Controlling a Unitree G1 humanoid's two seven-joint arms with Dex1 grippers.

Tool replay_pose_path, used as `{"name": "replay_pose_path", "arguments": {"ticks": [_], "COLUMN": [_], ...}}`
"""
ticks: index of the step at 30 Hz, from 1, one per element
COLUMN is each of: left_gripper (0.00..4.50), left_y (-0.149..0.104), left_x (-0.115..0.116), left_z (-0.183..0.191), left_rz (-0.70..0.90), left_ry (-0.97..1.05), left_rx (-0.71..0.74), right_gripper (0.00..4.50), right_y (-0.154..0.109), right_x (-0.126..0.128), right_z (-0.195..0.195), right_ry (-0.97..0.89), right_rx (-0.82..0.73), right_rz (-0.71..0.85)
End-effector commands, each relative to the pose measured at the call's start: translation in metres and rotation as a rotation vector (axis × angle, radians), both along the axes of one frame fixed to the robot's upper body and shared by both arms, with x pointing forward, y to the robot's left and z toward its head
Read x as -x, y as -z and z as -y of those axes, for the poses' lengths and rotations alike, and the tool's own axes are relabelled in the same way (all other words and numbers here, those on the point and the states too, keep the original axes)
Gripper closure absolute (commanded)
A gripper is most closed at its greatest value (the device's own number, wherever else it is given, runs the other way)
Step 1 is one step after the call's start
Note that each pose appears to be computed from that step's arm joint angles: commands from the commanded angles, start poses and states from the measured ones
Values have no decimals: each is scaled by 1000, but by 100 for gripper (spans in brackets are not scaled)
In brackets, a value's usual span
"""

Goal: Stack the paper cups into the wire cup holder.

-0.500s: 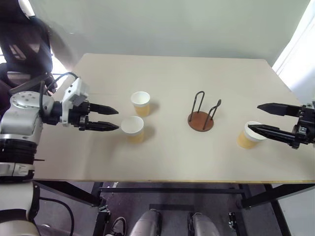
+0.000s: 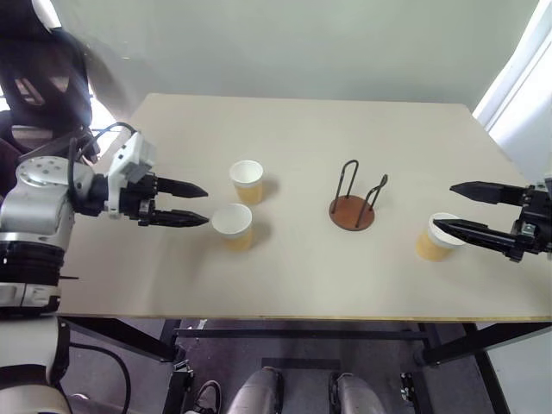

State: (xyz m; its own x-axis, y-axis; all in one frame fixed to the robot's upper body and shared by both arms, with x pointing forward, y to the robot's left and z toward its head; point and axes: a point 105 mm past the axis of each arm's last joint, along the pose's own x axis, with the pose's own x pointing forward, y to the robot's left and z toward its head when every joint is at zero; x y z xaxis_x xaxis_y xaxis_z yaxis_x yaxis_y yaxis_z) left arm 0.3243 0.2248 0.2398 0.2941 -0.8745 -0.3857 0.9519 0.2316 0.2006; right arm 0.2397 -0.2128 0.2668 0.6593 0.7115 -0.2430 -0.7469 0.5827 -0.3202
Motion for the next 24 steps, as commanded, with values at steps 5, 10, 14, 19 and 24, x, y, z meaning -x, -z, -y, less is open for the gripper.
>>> {"name": "replay_pose_path", "arguments": {"ticks": [5, 10, 14, 19, 24], "left_gripper": [124, 124, 124, 124, 124], "left_y": [-16, -15, -15, -13, -10], "left_x": [3, 2, 1, 1, 1], "left_z": [4, 9, 11, 12, 14], "left_rz": [45, 39, 37, 30, 23], "left_ry": [48, 64, 71, 75, 79], "left_rx": [8, 15, 17, 19, 17], "right_gripper": [114, 114, 114, 114, 114], "right_y": [-3, 13, 32, 60, 74], "right_x": [-15, -37, -52, -65, -73], "right_z": [-13, -39, -61, -65, -63], "right_ry": [149, 242, 320, 471, 546], "right_rx": [-18, -122, -194, -226, -223], "right_rz": [92, 54, -32, -138, -174]}}
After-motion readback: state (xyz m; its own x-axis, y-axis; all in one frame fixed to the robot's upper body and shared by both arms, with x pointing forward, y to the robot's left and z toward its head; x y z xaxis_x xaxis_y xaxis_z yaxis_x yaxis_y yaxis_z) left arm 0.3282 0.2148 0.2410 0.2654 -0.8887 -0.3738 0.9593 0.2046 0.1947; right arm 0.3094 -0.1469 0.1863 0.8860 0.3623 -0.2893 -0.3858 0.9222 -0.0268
